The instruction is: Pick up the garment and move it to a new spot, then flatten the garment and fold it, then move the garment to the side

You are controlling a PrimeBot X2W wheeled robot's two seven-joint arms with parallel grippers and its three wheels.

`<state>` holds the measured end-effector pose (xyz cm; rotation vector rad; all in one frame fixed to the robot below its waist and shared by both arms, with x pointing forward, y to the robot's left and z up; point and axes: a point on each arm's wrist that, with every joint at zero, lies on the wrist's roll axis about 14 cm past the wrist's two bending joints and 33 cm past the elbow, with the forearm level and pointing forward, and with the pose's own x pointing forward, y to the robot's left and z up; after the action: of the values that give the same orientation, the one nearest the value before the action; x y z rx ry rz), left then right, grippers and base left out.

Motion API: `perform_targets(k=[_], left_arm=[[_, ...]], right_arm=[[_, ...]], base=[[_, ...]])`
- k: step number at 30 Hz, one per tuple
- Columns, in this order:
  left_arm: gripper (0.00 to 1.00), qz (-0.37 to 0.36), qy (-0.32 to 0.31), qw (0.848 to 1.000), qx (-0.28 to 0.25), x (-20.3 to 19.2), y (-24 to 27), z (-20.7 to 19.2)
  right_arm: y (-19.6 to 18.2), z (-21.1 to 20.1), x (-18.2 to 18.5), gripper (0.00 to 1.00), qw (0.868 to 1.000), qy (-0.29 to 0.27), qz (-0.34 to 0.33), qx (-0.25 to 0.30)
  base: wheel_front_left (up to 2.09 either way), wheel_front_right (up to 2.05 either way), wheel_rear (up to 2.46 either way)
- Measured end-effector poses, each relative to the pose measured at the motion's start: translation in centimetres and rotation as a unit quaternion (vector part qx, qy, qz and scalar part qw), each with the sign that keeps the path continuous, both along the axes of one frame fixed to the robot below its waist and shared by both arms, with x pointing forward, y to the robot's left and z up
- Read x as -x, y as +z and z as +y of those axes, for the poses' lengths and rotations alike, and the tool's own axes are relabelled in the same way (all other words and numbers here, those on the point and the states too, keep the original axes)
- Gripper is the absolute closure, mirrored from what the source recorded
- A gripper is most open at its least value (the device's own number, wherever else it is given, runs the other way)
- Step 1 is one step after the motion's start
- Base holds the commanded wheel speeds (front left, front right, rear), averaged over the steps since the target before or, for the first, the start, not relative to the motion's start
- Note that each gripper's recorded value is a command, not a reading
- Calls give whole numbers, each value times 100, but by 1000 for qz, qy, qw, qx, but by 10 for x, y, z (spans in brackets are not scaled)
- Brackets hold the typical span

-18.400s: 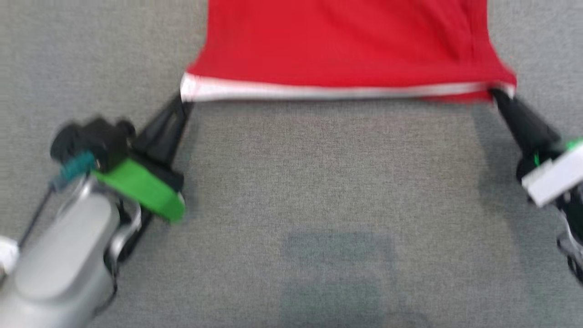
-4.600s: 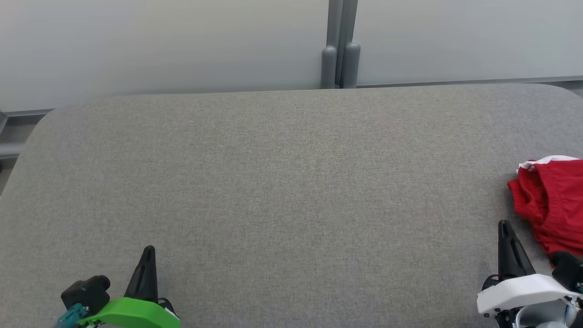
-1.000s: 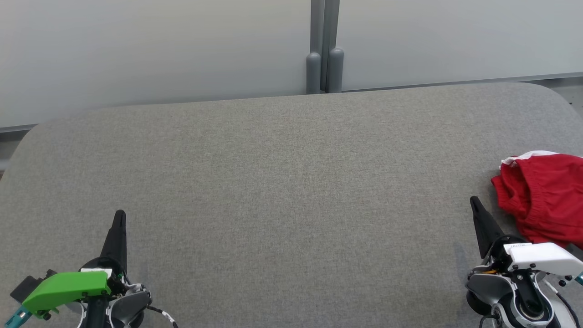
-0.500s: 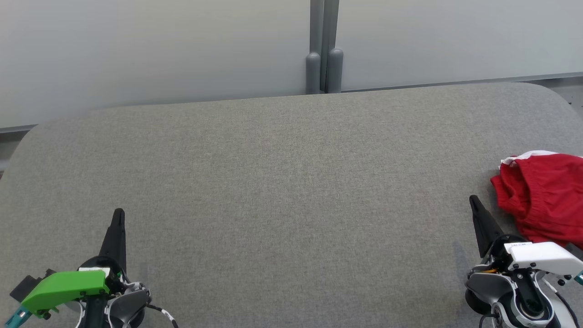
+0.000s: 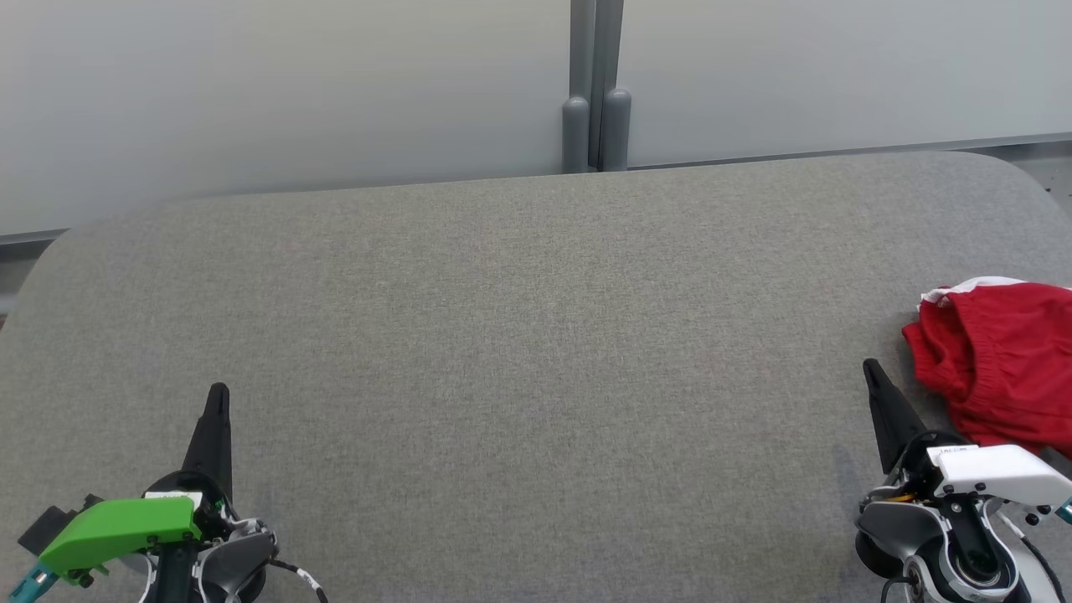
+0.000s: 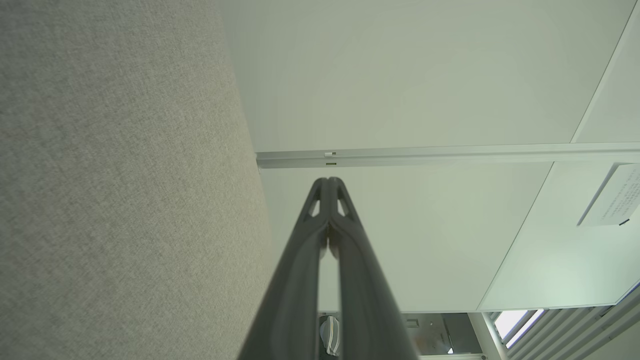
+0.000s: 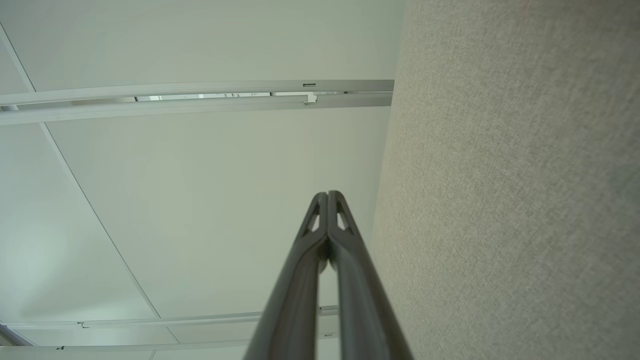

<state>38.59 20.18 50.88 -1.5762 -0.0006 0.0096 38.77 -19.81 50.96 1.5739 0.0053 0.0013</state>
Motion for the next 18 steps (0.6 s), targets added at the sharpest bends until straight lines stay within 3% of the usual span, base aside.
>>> perform_targets(k=[18], left_arm=[[100, 0, 0, 1000, 0, 0, 0, 0]], right_arm=[[0, 0, 0, 100, 1000, 0, 0, 0]], base=[[0, 0, 0]])
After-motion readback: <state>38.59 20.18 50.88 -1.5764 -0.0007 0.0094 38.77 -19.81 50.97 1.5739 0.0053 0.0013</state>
